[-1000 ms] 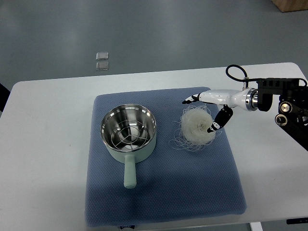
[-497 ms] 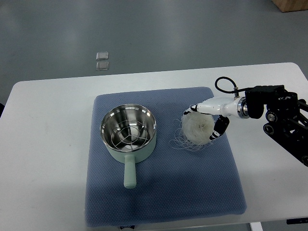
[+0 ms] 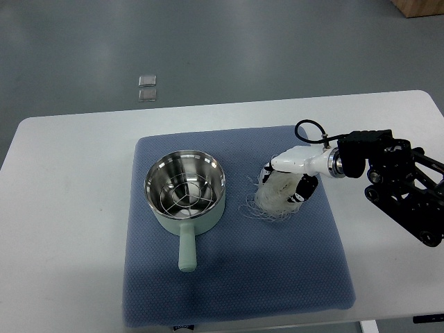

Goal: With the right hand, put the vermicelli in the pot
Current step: 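Close the right hand fingers around the vermicelli bundle, then lift the vermicelli with the right hand, away from the mat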

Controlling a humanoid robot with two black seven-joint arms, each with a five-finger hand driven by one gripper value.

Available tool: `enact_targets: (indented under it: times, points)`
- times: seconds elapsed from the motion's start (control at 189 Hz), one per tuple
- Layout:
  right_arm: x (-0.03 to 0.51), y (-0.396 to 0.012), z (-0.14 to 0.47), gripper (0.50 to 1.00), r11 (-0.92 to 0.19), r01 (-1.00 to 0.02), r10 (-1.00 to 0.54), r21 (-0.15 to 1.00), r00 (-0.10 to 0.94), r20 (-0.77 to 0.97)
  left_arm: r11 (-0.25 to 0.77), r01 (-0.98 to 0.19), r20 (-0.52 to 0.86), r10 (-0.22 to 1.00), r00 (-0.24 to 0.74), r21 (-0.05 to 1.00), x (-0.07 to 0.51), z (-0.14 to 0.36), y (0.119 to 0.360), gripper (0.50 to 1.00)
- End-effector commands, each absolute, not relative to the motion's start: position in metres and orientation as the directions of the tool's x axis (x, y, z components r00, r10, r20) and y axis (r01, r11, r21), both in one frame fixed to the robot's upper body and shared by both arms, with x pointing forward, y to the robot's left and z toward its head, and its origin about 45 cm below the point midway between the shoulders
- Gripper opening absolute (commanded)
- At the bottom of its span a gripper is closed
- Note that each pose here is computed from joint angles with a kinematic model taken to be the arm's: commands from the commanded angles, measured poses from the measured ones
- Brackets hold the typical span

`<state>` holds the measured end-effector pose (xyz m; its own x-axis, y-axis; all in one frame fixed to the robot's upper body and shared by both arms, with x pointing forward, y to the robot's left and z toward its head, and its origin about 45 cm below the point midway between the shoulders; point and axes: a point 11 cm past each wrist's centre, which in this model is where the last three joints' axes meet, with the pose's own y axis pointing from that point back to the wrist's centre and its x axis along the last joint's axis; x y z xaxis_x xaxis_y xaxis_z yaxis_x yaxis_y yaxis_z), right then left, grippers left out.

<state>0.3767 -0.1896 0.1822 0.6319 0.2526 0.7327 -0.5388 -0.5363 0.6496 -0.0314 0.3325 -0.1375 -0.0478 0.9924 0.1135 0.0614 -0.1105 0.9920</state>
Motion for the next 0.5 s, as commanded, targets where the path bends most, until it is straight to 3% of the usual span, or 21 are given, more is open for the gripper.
enact_targets:
  times: [0.0, 0.296, 0.492]
  points:
    - [0.378, -0.191, 0.180, 0.500, -0.526, -0.543, 0.260, 0.655, 0.631, 0.731, -0.110, 0.061, 0.113, 0.992, -0.048, 0.992, -0.031, -0.138, 0.333, 1.000]
    - [0.383, -0.189, 0.188, 0.500, -0.537, -0.559, 0.226, 0.632, 0.626, 0.746, -0.110, 0.061, 0.113, 0.992, -0.048, 0.992, -0.031, -0.138, 0.333, 1.000]
    - [0.411, -0.193, 0.249, 0.500, -0.587, -0.641, 0.079, 0.494, 0.562, 0.823, -0.110, 0.061, 0.113, 0.992, -0.048, 0.992, -0.031, -0.138, 0.333, 1.000]
